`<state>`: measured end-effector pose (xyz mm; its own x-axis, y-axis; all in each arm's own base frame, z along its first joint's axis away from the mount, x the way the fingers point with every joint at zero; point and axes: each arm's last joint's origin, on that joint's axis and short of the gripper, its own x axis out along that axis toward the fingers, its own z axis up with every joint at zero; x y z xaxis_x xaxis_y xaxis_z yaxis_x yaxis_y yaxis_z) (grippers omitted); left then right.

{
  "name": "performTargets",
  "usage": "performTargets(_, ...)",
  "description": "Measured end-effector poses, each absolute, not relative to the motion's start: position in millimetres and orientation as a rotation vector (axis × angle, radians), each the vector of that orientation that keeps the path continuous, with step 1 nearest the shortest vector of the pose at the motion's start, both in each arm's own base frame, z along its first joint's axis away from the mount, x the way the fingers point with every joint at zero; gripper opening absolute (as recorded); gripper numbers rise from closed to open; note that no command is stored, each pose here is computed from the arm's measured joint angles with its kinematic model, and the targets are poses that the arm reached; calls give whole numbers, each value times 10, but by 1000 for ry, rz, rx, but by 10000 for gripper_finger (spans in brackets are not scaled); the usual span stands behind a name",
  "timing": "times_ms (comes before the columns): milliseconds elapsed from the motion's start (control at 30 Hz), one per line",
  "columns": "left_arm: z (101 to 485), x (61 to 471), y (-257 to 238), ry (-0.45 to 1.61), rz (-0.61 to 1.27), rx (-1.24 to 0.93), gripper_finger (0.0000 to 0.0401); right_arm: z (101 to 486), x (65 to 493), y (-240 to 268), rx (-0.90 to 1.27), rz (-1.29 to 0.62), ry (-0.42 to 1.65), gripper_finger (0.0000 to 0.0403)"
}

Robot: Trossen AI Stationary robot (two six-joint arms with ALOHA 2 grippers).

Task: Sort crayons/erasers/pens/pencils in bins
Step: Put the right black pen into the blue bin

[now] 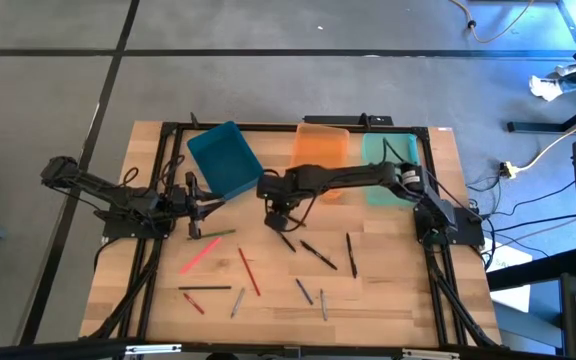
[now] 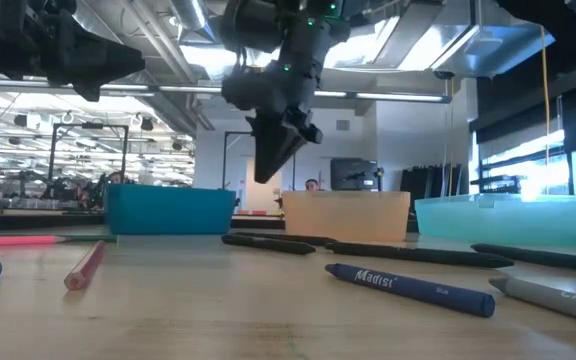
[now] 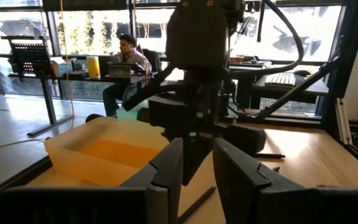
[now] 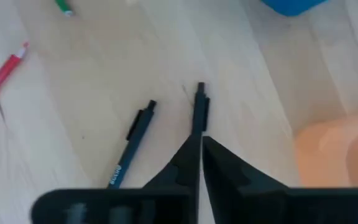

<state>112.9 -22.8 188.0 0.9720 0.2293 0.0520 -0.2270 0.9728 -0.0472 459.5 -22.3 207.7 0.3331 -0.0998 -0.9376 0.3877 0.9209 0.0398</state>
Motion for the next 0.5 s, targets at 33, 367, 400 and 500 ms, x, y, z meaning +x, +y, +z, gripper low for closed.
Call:
performTargets(33,1880,1129,-231,-57,228,-41,81,2075,4580,-245,289,-339,1207,39)
performTargets(367,1865,1129,-229,-43,251,-35,81,1730,4564,-35,225,-290,1355,110)
performTargets(400,1866,1128,-229,-43,251,-36,81,1704,4566,-16,221,-292,1363,118)
performTargets(500,1863,1129,-229,-41,251,-36,81,1577,4572,-26,214,-309,1402,139)
